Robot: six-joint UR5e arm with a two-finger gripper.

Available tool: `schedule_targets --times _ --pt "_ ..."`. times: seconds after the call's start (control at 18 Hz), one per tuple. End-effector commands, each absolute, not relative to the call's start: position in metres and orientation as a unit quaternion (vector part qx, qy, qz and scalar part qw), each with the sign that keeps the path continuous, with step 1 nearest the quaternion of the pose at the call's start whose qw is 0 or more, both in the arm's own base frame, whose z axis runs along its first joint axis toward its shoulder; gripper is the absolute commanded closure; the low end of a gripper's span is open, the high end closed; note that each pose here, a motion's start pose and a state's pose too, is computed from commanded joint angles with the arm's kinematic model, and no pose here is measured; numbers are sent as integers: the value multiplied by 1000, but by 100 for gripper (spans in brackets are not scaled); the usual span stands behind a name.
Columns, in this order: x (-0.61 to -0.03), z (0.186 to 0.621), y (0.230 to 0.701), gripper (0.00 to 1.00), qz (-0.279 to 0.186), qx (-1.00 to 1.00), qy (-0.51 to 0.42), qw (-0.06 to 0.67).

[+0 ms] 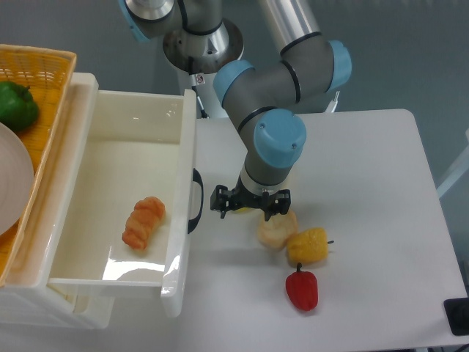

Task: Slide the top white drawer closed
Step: 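Press the gripper against the drawer front beside its black handle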

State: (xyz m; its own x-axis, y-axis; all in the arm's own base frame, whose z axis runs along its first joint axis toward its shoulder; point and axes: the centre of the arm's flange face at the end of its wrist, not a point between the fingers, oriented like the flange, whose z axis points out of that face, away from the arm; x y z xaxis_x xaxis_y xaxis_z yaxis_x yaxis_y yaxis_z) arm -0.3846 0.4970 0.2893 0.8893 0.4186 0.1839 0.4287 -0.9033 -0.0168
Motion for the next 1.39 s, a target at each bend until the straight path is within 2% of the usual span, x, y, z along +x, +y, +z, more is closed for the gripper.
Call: schedule_targets --times 0.44,1.39 --pt "-383 290 502 0 -108 -969 -217 45" --pt "-377 299 507 0 -114 -969 -212 56"
